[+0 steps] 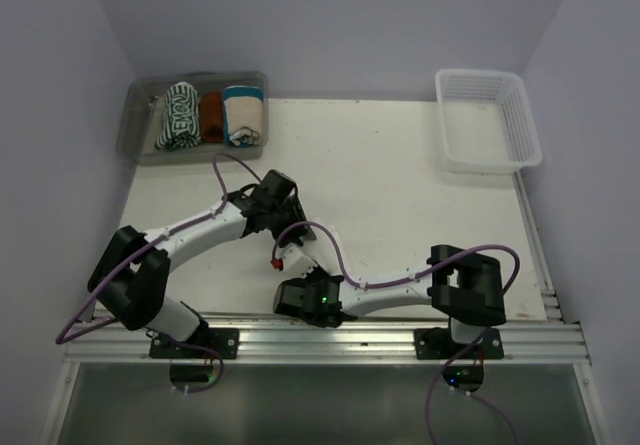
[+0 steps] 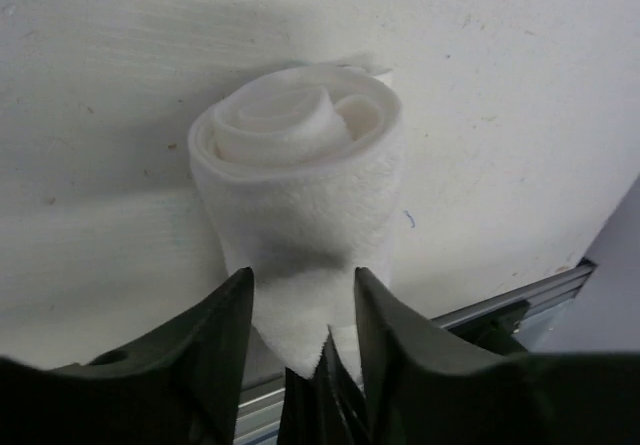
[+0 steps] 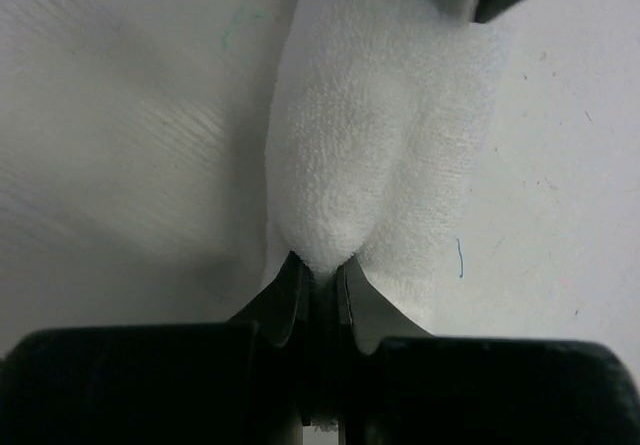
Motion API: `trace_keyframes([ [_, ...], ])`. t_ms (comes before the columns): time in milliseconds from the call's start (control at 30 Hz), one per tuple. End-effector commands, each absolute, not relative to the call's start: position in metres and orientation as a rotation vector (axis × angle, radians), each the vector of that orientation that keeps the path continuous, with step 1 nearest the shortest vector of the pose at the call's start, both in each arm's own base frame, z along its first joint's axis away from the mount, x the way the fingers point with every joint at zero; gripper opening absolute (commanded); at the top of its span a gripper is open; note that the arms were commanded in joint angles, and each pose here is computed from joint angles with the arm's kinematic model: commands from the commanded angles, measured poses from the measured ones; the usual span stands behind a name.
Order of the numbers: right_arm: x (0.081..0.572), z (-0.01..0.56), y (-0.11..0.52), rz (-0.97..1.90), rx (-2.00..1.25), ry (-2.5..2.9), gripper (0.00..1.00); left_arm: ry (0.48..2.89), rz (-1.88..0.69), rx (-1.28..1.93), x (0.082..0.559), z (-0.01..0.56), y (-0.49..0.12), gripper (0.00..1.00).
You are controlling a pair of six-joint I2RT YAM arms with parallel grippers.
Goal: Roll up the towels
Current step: Roll the towel
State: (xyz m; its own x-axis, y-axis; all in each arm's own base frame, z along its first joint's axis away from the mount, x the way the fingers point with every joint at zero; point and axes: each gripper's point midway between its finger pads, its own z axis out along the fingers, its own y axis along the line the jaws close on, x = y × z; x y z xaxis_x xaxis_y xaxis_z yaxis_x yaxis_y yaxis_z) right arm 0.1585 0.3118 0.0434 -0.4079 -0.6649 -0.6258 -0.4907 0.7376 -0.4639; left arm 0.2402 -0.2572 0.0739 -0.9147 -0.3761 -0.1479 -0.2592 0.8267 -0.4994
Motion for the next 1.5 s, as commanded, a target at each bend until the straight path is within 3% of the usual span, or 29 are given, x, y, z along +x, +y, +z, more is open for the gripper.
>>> trace_keyframes([
  [0,0.158,0.049,0.328,-0.076,-0.810,2.104,0.00,2.674,-0.792,-0.497,0.240,0.102,-0.245,0.52],
  [67,0.159,0.052,0.327,-0.009,-0.811,2.114,0.00,2.604,-0.806,-0.535,0.248,0.115,-0.226,0.69],
  [133,0.154,0.055,0.335,0.149,-0.810,2.131,0.00,2.560,-0.790,-0.576,0.256,0.119,-0.205,0.71],
  [167,0.152,0.057,0.339,0.205,-0.831,2.127,0.00,2.533,-0.775,-0.588,0.257,0.126,-0.196,0.79],
  [467,0.139,0.083,0.368,0.673,-0.814,2.151,0.00,2.512,-0.733,-0.570,0.258,0.133,-0.183,0.80],
  [667,0.134,0.081,0.385,0.846,-0.758,2.240,0.00,2.581,-0.730,-0.546,0.249,0.113,-0.185,0.91],
  [1000,0.139,0.072,0.403,0.992,-0.643,2.284,0.00,2.603,-0.529,-0.610,0.224,0.094,-0.147,0.86],
  [1467,0.152,0.069,0.411,1.125,-0.473,2.306,0.00,2.711,-0.776,-0.617,0.196,0.057,-0.175,0.81],
])
